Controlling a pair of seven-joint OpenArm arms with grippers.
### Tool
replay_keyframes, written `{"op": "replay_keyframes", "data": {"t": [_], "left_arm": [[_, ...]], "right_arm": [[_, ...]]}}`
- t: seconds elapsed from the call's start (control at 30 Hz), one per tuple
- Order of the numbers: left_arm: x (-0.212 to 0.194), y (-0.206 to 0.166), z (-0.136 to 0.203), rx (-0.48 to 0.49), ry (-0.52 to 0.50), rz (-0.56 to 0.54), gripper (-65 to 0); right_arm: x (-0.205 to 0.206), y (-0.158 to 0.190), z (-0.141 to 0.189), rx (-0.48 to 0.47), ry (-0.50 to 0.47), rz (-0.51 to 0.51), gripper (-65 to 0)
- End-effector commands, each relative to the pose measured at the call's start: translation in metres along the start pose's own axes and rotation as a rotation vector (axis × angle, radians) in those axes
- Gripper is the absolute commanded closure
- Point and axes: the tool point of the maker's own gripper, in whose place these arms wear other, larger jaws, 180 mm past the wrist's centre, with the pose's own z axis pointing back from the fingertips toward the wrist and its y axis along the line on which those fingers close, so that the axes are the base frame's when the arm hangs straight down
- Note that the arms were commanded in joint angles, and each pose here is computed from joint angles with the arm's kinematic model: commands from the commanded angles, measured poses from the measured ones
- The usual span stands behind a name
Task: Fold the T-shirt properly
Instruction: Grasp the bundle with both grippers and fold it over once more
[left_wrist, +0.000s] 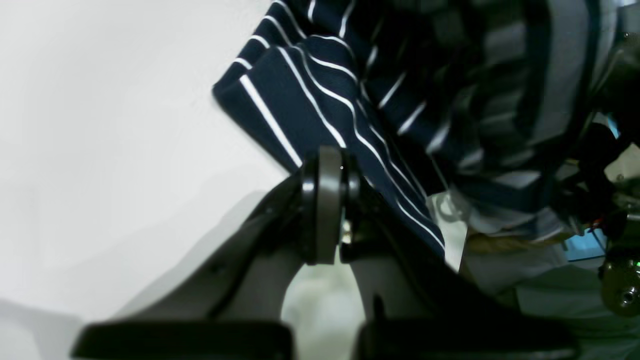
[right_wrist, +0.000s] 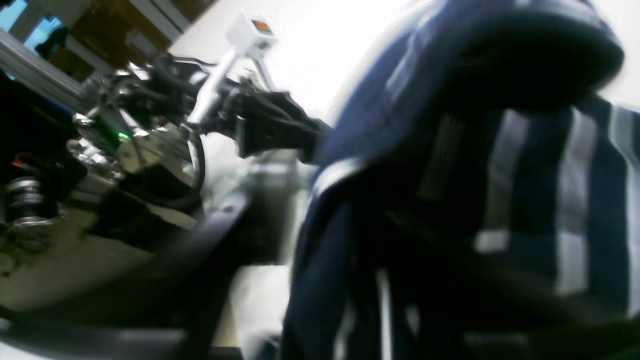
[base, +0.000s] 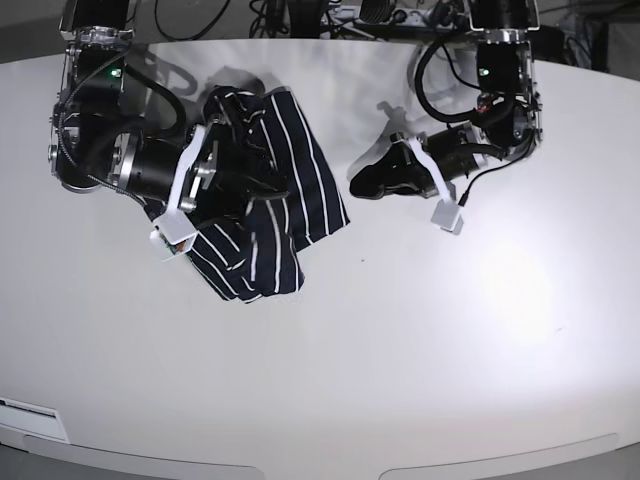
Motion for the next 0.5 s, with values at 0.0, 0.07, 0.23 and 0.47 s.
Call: {"op": "replay_keyframes", "data": {"t": [0.0, 0.07, 0.23, 0.47], "left_arm": [[0.016, -0.006, 0.002, -0.024, -0.050, -0.033, 0.0], [0.016, -0.006, 0.002, -0.023, -0.048, -0.034, 0.0], [0.019, -0.012, 0.003, -0.056, -0.068, -0.018, 0.0], [0.040, -0.041, 0.014, -0.240, -0.082, 0.001, 0.0]], "right_arm": [[0.013, 0.016, -0.004, 0.073, -0.040, 0.023, -36.4], [0.007, 0.036, -0.016, 0.174, 0.011, 0.032, -36.2], [0.010, 0.047, -0.032, 0.248, 0.136, 0.156, -35.4], [0.065, -0.013, -0.019, -0.052, -0.029, 0.269, 0.0]]}}
